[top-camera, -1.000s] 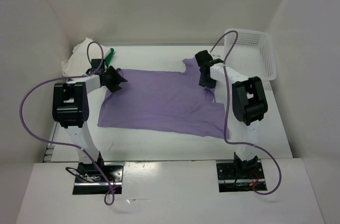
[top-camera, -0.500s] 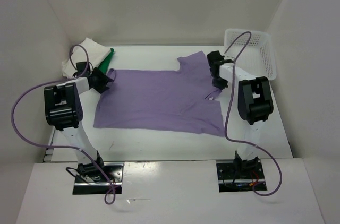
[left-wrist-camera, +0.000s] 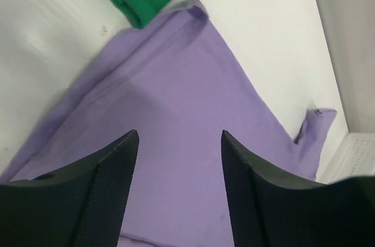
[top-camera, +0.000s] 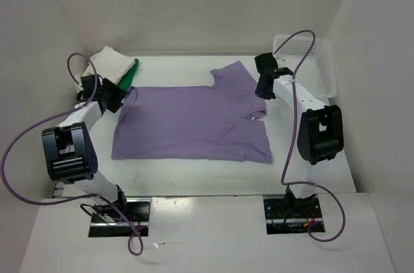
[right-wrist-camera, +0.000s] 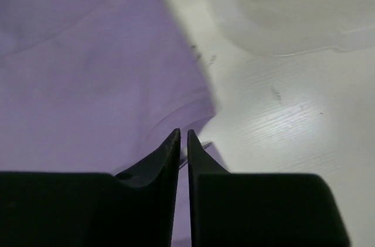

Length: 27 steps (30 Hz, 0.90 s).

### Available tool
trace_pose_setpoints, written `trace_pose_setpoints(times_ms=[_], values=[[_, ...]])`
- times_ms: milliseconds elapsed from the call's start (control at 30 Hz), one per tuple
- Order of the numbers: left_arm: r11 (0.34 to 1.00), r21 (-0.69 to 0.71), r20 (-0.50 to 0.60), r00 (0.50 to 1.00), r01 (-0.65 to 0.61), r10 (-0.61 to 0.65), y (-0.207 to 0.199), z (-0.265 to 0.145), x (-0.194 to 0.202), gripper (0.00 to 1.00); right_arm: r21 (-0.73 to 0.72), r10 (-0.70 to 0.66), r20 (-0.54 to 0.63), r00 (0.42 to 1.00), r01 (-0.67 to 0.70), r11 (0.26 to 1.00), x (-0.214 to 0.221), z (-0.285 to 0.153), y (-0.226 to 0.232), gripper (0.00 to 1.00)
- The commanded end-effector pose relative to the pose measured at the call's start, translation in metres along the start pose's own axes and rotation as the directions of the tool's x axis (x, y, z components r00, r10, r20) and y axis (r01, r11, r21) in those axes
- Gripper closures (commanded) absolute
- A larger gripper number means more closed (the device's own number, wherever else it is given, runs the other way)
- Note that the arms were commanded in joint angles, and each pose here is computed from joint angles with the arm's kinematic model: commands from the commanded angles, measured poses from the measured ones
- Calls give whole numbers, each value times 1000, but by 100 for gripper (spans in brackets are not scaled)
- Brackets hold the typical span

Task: Fold and stack the t-shirts
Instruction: Fold the flattened tshirt in 1/3 of the way

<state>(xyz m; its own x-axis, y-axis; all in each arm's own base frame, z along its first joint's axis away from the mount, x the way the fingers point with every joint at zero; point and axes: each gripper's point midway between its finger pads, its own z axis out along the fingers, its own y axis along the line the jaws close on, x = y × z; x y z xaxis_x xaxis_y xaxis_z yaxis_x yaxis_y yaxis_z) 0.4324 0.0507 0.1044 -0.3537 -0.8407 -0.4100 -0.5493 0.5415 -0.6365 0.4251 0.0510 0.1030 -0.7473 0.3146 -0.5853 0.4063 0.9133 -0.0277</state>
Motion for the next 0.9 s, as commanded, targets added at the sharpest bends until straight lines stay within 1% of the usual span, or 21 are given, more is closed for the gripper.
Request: trace_pose_setpoints(times_ms=[0, 33, 67, 100, 167, 233, 267, 333, 367, 400, 467, 500, 600, 633, 700, 733, 767, 800, 833, 867], values=[[997, 79, -63, 998, -22, 27, -25, -3, 23, 35, -156, -21, -44, 999, 14, 988, 7, -17, 32, 89], [994, 106, -95, 995, -31, 41, -32, -4, 33, 35, -196, -22, -57, 998, 10, 981, 11, -16, 39, 89], [991, 125, -136, 988, -55, 72, -41, -5, 54, 35, -214, -47, -69, 997, 31, 976, 23, -17, 47, 89], [989, 127, -156, 983, -75, 95, -43, -5, 64, 35, -206, -54, -84, 995, 35, 978, 28, -11, 47, 88], [987, 134, -182, 976, -92, 116, -48, -6, 77, 35, -228, -90, -117, 989, 61, 972, 41, -6, 56, 88], [988, 122, -204, 972, -95, 118, -41, -6, 88, 35, -232, -126, -165, 978, 85, 969, 60, 5, 58, 88], [990, 104, -198, 973, -96, 115, -37, -2, 87, 35, -227, -129, -174, 976, 88, 970, 64, 6, 56, 88], [991, 72, -192, 974, -112, 124, -25, 5, 85, 35, -166, -126, -189, 974, 95, 982, 76, 20, 45, 88], [992, 45, -184, 975, -118, 124, -16, 10, 81, 35, -137, -101, -201, 974, 75, 988, 78, 27, 38, 88], [992, 21, -198, 972, -126, 127, -8, 19, 81, 35, -104, -73, -204, 976, 53, 993, 77, 32, 27, 90], [992, -1, -167, 979, -123, 121, -3, 28, 63, 35, -59, -49, -216, 975, 37, 998, 83, 40, 12, 91], [992, -24, -170, 978, -123, 117, 3, 36, 63, 35, -37, -30, -209, 977, 23, 999, 79, 41, 2, 91], [992, -67, -138, 986, -105, 95, 15, 50, 43, 35, 25, -7, -183, 983, 11, 1000, 74, 40, -21, 91], [993, -82, -131, 988, -90, 79, 21, 52, 34, 35, 53, 6, -184, 983, 4, 999, 74, 38, -32, 91], [994, -88, -123, 991, -72, 60, 24, 52, 31, 35, 89, 9, -183, 983, 8, 996, 76, 35, -49, 91], [993, -95, -130, 990, -71, 58, 27, 52, 33, 35, 83, 30, -154, 988, -17, 996, 67, 26, -54, 91], [996, -69, -115, 992, -64, 56, 20, 46, 31, 35, 56, 38, -142, 989, -30, 998, 62, 19, -50, 91], [997, -56, -126, 991, -52, 45, 20, 43, 36, 36, 26, 45, -132, 990, -42, 999, 57, 12, -46, 87], [997, -68, -153, 988, -22, 11, 30, 40, 50, 36, -21, 45, -93, 995, -47, 999, 48, -5, -38, 83], [998, -41, -153, 988, -41, 34, 20, 34, 57, 37, -57, 45, -71, 996, -49, 997, 41, -15, -30, 78]])
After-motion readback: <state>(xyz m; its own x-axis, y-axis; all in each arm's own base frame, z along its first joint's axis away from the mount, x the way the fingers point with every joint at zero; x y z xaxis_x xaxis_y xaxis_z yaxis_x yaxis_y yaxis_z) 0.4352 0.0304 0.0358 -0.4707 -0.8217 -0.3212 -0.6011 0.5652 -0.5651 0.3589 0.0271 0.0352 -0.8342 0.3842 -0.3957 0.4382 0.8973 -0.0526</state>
